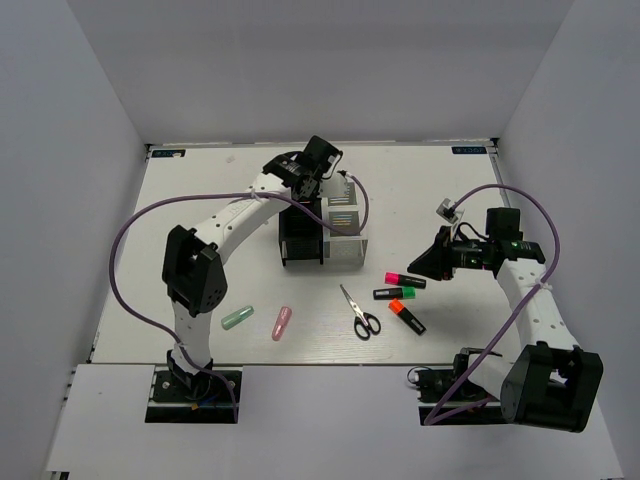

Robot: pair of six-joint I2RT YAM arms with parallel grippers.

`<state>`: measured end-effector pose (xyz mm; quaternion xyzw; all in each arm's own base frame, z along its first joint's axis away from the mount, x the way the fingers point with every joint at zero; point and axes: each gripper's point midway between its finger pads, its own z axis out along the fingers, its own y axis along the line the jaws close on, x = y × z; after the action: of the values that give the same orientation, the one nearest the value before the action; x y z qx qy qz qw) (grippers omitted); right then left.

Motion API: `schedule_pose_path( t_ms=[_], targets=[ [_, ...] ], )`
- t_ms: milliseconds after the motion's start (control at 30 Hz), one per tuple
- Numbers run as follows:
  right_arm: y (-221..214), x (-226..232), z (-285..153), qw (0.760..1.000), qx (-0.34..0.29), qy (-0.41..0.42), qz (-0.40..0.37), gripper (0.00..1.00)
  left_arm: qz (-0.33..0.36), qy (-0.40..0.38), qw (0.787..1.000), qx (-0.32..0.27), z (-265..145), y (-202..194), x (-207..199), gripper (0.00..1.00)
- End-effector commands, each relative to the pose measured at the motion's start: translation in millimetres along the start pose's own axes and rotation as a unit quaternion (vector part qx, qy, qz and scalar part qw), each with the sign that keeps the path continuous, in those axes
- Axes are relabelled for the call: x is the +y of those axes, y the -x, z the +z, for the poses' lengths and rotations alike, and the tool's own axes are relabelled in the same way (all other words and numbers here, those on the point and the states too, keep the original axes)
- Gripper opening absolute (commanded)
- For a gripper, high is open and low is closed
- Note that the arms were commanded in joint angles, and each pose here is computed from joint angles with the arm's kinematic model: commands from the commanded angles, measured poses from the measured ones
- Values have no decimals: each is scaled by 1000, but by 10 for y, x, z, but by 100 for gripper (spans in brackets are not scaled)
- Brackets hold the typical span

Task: Sort the stationery into containers
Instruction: Place the stationery into the container

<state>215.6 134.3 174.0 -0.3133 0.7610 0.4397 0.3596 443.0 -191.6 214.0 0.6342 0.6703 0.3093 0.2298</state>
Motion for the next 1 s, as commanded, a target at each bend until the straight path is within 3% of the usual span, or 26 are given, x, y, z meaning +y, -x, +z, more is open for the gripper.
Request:
schedule_pose_path(
  t_ms=[0,100,200,267,367,533,633,800,967],
  targets=[
    [150,73,-34,1000,-16,12,-17,25,-11,26,1000,-8,-113,2,144,0],
    [141,71,-31,1000,-16,12,-19,26,-39,19,999,-26,-148,13,161,0],
    [144,65,-35,1000,-15,10,-17,26,-190,-15,977,-96,-281,57,205,0],
    [138,73,-31,1000,-16,14,-16,26,-241,-29,959,-148,-453,85,274,0],
    [140,71,-30,1000,-16,13,-18,26,-358,-58,902,-234,-577,138,374,0],
    [128,79,-33,1000,-17,14,-17,26,-459,-102,817,-334,-697,239,472,0],
    [130,72,-27,1000,-18,16,-14,26,-492,-123,778,-371,-682,270,492,0],
    [110,55,-12,1000,-16,16,-13,27,-505,-151,739,-420,-704,447,483,0],
    [89,46,1,1000,-13,23,-2,27,-506,-165,713,-456,-707,594,477,0]
  ],
)
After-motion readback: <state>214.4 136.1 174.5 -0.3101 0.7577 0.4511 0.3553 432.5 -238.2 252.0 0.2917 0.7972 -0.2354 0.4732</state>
